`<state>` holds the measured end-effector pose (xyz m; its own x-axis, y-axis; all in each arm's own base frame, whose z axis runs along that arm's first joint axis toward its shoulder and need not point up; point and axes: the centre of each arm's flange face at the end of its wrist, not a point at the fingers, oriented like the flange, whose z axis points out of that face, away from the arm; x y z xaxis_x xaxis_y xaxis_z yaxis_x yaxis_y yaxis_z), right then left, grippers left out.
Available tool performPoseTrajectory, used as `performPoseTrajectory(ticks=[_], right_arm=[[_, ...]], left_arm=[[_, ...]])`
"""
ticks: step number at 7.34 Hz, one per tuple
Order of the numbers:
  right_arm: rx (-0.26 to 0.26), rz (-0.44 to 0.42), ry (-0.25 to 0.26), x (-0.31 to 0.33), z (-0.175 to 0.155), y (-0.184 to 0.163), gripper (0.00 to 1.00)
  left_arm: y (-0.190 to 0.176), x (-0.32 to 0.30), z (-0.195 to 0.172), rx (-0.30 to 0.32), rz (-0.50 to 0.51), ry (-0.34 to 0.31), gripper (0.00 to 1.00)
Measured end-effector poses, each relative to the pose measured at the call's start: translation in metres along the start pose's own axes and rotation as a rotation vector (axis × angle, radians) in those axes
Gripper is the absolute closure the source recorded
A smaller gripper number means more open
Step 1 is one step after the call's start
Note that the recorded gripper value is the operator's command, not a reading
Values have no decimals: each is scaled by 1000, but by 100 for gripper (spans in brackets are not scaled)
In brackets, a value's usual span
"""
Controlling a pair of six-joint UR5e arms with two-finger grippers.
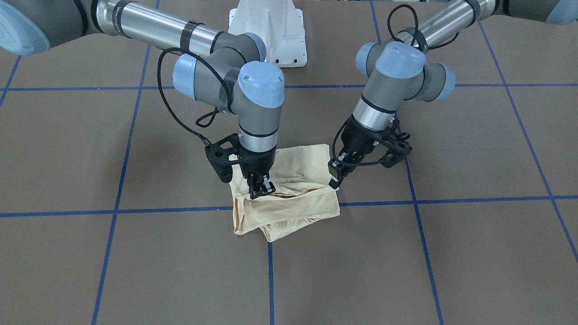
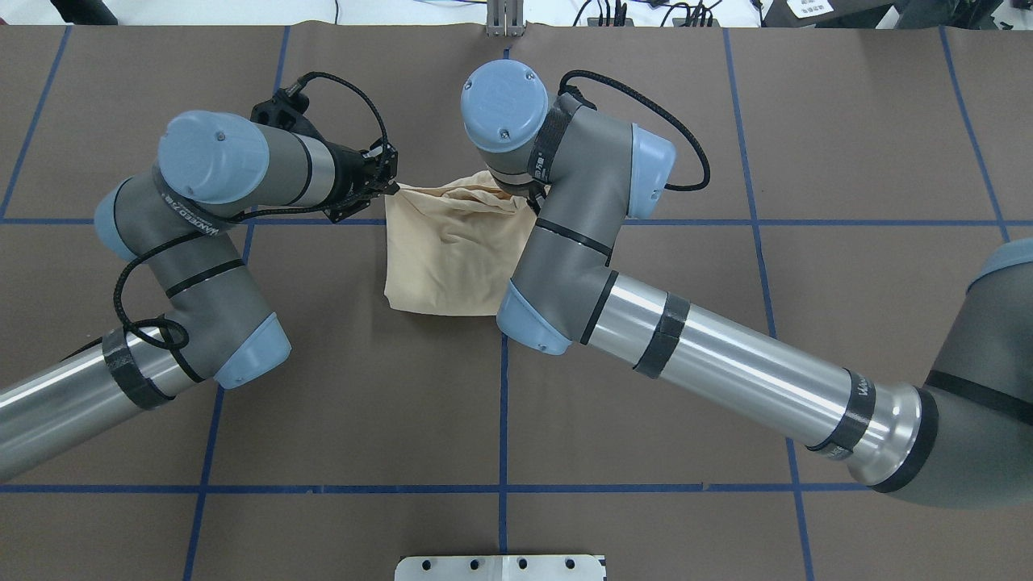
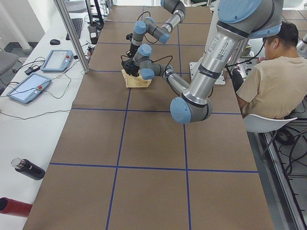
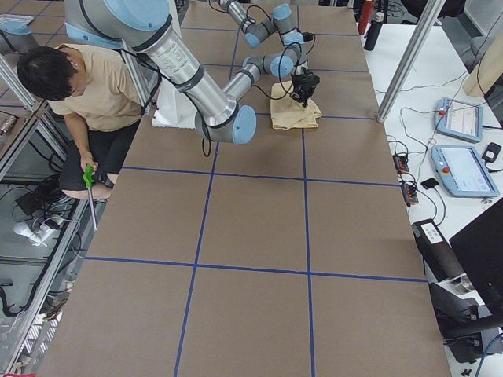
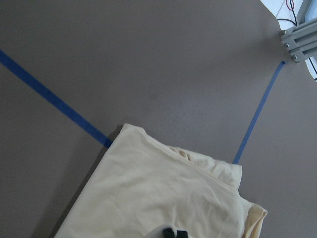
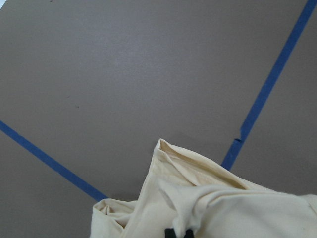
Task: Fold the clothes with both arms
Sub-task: 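Lay the folded edge down, open both grippers and raise them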
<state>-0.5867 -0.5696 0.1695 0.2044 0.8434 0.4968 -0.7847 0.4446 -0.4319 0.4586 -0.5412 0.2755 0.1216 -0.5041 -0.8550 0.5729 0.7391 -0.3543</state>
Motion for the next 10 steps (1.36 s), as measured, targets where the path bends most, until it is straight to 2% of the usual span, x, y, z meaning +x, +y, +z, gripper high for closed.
performPoseTrajectory(ticks=[1,2,3,5,7,8,9,10], right_arm=[[0,-1,-11,-10,11,-4,39],[-8,0,-25,-22,18,-13,0],[-22,-2,-40,-32,29,-25,0],[-36,-1,-86,-52,41,-60,0],[-36,-51,-96,-69,34,-116,0],[-42,-124,-85,-63,35,-151,0],[-59,-219,-72,-44,37,-198,0],[-81,-320,-61,-19,35,-263,0]], left_arm=[[-10,-4,14,7,7,5,72],[-18,-12,27,13,21,5,53],[-26,-21,38,19,30,5,39],[-40,-31,49,29,58,9,38],[-61,-30,42,51,115,18,38],[-72,-31,38,57,191,13,29],[-90,-39,30,38,310,-8,0],[-124,-58,8,-3,446,-28,0]])
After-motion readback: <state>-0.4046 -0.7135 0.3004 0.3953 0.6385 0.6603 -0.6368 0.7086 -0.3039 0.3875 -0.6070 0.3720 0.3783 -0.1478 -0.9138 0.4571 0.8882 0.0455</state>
